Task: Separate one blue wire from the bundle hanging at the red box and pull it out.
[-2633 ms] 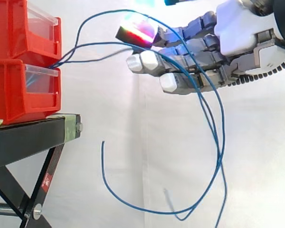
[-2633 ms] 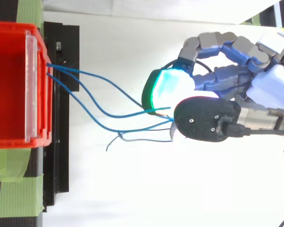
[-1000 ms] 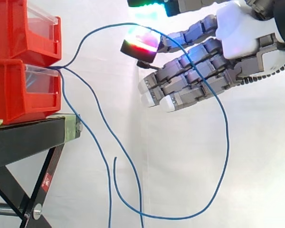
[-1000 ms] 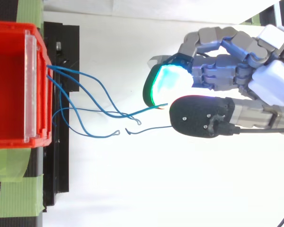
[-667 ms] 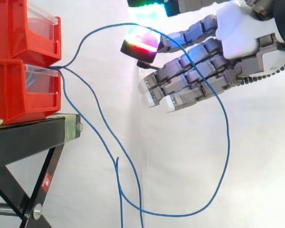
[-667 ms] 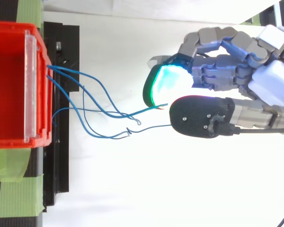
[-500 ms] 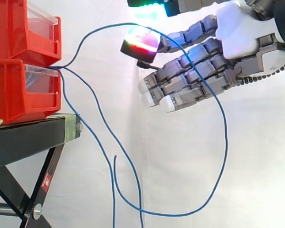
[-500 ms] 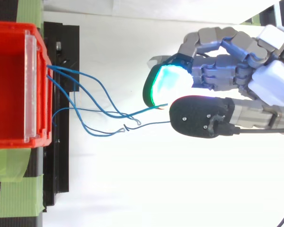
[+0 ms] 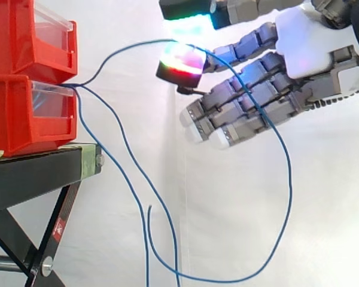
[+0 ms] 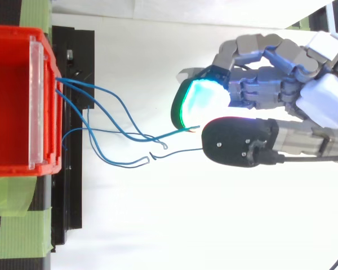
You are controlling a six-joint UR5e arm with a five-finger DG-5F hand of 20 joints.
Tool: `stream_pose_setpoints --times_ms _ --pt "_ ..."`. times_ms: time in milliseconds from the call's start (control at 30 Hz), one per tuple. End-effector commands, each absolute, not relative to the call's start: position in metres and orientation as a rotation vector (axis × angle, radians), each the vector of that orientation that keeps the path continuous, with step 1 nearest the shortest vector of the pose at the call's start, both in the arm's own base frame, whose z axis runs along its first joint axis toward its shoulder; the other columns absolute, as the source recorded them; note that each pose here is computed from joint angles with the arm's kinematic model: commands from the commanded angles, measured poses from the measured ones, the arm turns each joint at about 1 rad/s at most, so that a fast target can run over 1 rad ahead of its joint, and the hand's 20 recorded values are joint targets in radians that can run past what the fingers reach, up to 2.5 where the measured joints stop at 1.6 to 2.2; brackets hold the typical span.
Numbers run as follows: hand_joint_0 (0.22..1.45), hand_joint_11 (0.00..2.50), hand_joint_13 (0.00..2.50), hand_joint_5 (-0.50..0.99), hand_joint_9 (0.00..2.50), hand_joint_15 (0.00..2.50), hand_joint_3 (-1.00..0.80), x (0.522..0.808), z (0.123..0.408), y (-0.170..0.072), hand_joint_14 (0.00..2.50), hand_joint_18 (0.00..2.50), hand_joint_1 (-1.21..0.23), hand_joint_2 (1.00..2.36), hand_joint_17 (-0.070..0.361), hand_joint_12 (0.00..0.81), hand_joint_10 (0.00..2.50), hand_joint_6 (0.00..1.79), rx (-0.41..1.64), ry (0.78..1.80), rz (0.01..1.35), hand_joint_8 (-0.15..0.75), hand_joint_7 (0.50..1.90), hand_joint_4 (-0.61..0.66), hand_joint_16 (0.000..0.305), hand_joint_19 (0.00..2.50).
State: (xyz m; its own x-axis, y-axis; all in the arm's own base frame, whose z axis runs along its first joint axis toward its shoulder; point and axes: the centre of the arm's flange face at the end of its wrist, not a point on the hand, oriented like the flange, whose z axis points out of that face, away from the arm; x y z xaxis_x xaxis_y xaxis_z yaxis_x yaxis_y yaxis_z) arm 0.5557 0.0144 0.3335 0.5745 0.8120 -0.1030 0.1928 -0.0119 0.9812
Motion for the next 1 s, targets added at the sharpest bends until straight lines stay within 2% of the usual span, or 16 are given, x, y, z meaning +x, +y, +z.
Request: stream_pose_setpoints --times_ms 0,33,100,200,333,800,967 --pt "0.54 0.05 0.47 -0.07 0.53 0.22 -0.06 0.547 0.331 0.019 0.0 0.67 -0.86 1.22 0.159 0.484 0.0 0.88 1.494 1.051 0.503 0.36 1.19 -0.14 0.071 0.21" --pt "0.54 0.05 0.47 -0.07 0.54 0.22 -0.05 0.55 0.327 0.03 0.01 0.67 -0.86 1.22 0.159 0.485 0.0 0.88 1.471 1.169 0.562 0.36 1.18 -0.14 0.071 0.21" --pt "0.54 0.05 0.48 -0.07 0.54 0.23 -0.05 0.546 0.318 0.031 0.0 0.67 -0.86 1.22 0.159 0.485 0.0 0.88 1.47 1.217 0.566 0.361 1.19 -0.14 0.071 0.2" --pt "0.54 0.05 0.48 -0.07 0.54 0.23 -0.05 0.54 0.304 0.031 0.0 0.67 -0.86 1.22 0.159 0.485 0.0 0.88 1.47 1.219 0.564 0.361 1.2 -0.14 0.071 0.2" --pt "0.54 0.05 0.48 -0.07 0.54 0.23 -0.05 0.543 0.296 0.038 0.01 0.68 -0.86 1.22 0.159 0.484 0.0 0.88 1.459 1.152 0.614 0.362 1.18 -0.14 0.071 0.21" --pt "0.55 0.06 0.49 -0.07 0.56 0.23 -0.05 0.533 0.295 0.05 0.01 0.7 -0.86 1.21 0.158 0.486 0.0 0.88 1.451 1.232 0.565 0.365 1.19 -0.13 0.07 0.22" --pt "0.55 0.07 0.49 -0.07 0.56 0.23 -0.05 0.523 0.28 0.05 0.0 0.7 -0.86 1.21 0.159 0.486 0.0 0.88 1.473 1.235 0.57 0.365 1.19 -0.13 0.071 0.22"
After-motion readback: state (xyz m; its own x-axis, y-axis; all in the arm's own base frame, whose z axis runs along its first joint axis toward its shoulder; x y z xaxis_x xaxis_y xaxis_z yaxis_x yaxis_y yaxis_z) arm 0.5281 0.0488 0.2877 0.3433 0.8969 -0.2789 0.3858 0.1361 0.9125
